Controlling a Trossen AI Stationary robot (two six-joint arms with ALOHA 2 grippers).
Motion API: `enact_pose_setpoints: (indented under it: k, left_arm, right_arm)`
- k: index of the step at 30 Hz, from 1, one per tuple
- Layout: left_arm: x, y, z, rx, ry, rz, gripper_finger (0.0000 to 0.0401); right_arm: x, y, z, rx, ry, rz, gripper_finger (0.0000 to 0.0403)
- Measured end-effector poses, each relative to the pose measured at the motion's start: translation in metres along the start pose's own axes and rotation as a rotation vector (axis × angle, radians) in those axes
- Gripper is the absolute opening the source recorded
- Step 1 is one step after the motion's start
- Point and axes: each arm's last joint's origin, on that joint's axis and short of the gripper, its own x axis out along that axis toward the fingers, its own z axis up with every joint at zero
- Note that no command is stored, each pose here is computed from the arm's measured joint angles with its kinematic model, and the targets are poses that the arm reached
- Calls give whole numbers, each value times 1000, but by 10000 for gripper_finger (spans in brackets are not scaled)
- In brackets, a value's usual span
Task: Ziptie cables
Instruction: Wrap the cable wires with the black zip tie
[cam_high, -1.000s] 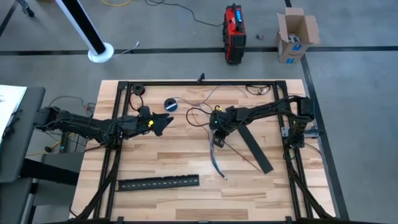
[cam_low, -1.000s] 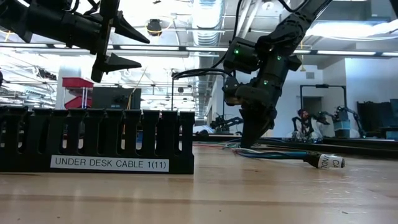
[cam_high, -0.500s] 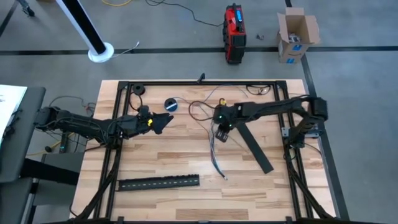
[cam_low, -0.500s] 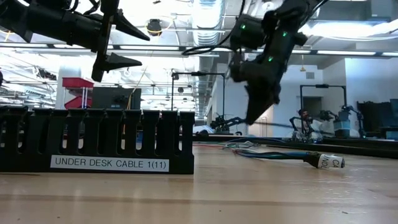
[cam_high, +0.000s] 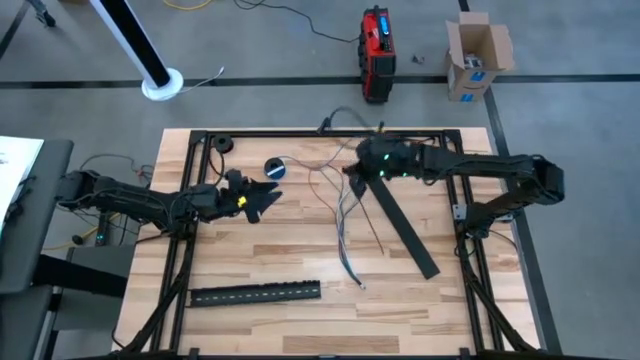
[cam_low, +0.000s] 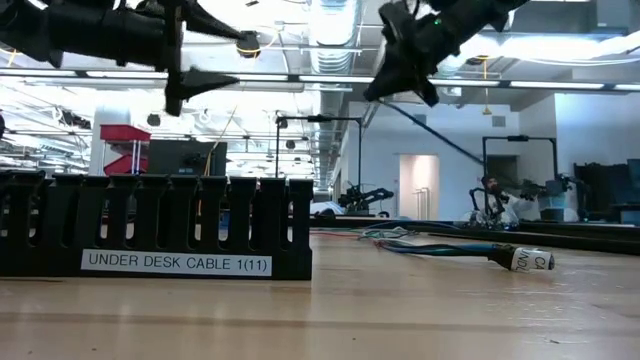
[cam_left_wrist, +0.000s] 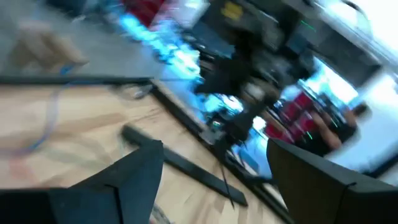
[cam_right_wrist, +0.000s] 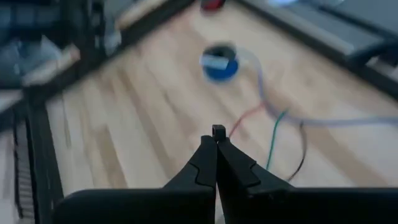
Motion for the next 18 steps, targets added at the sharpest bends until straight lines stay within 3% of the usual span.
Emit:
enact_pose_setpoints:
  k: [7,13,18]
  left_arm:
    - [39,-28,6,414,46,-135,277]
    - [88,-50,6,733,112,-121,277]
    - [120,-62,-7,1013,263,-101,277]
  right_arm:
    - [-18,-10,35,87,-150,37,0]
    - [-30,3,55,50,-216,82,0]
    - [-43,12,72,46,-266,139,0]
